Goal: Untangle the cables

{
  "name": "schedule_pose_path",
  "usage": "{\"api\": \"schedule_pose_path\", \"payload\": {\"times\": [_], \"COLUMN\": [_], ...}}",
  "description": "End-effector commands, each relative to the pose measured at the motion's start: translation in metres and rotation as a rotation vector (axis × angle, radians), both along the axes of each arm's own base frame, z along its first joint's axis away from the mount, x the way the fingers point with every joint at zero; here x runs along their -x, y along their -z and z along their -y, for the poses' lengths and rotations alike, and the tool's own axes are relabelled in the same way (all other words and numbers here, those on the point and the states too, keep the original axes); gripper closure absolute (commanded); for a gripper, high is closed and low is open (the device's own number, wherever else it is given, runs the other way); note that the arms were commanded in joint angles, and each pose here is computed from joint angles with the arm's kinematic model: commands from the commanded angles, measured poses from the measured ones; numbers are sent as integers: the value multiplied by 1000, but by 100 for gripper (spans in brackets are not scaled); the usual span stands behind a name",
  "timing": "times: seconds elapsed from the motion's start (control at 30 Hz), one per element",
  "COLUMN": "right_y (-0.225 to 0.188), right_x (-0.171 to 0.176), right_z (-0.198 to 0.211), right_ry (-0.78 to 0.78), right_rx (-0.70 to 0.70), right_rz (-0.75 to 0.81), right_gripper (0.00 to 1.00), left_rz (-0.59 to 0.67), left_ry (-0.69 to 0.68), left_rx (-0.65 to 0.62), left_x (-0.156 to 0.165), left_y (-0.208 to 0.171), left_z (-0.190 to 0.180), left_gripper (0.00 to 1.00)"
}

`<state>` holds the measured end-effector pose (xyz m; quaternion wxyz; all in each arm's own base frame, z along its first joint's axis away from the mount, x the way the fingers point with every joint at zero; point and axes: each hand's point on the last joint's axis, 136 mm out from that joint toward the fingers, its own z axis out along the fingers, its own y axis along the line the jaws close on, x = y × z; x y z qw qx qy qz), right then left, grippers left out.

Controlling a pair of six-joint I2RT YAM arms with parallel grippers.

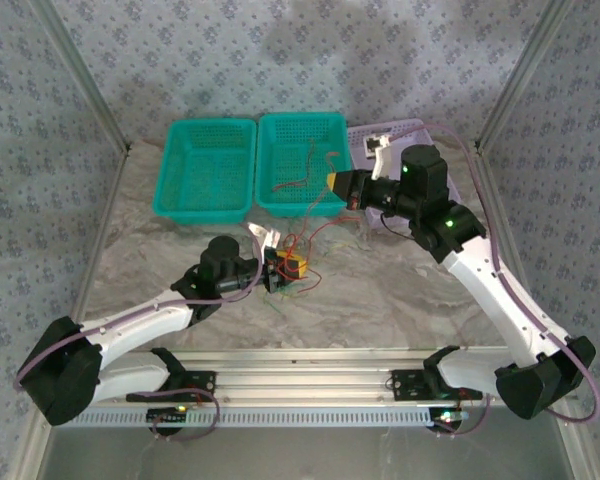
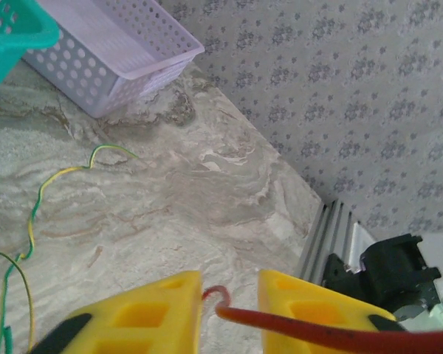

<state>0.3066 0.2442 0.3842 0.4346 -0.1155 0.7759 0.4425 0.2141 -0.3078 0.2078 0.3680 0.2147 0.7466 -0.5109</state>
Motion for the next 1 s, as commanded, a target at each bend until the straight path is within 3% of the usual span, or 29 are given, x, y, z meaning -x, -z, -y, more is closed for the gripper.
{"api": "schedule_pose_path", "payload": {"times": [0.0, 0.13, 0.3, 0.5, 0.97], "right_y": [-10, -6, 2, 7, 56], "right_x": [1, -5, -26, -40, -65], "right_z": [7, 28, 71, 95, 169], "right_ry": [14, 103, 286, 381, 693], "right_rx": [-20, 20, 41, 55, 161], "right_rz": [18, 25, -1, -5, -169], "right_gripper": [100, 100, 100, 100, 100], "left_rz": [52, 53, 53, 70, 200], "left_ry": [8, 10, -39, -104, -247], "left_rx": [30, 2, -65, -65, -60], "left_x": [3, 7, 12, 21, 50], "left_y": [-18, -16, -8, -24, -103], "left_z": [0, -5, -23, -47, -111], "left_gripper": [85, 100, 100, 100, 100]}}
